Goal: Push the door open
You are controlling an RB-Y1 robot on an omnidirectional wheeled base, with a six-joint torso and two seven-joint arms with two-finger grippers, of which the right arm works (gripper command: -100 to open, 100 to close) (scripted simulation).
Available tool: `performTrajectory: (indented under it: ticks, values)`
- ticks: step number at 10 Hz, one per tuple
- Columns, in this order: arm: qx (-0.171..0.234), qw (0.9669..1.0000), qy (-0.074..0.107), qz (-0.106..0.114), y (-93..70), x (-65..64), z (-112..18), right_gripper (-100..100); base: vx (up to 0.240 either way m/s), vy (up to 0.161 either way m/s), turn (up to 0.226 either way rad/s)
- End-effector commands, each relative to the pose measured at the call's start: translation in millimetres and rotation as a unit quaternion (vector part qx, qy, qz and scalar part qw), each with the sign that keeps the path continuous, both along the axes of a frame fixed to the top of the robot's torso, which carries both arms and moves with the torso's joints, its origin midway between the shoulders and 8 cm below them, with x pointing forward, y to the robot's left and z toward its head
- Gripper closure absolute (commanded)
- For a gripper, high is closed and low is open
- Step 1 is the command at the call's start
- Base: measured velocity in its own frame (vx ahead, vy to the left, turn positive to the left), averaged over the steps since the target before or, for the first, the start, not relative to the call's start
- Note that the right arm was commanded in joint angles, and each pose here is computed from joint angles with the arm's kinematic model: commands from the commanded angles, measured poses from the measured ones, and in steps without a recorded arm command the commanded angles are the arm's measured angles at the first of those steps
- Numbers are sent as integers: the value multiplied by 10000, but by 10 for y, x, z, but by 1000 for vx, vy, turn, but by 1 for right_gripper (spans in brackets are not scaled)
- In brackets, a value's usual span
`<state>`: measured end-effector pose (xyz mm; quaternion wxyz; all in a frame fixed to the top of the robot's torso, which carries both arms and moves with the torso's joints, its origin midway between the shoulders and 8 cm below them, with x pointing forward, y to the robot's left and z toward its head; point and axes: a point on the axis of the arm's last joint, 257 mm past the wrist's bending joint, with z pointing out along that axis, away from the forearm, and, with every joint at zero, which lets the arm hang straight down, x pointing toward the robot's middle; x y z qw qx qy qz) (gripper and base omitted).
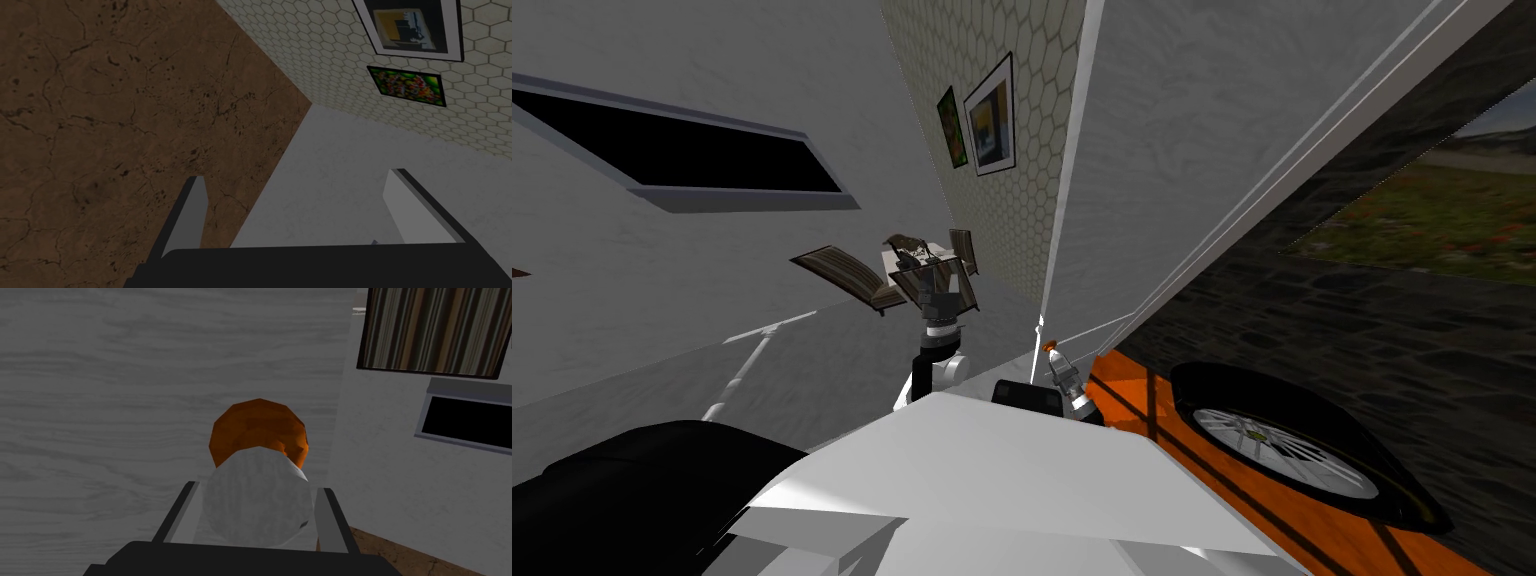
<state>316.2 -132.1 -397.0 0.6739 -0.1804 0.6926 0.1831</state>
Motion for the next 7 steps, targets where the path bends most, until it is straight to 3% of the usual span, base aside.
performTrajectory:
  ticks: [1, 4, 7]
  values:
    - [281, 9995, 58, -105, -53, 37, 48, 100, 48, 34, 50]
    - [614, 9977, 167, -226, -117, 54, 78, 100, 46, 26, 53]
    - [1054, 9933, 302, -377, -200, 75, 116, 100, 42, 26, 61]
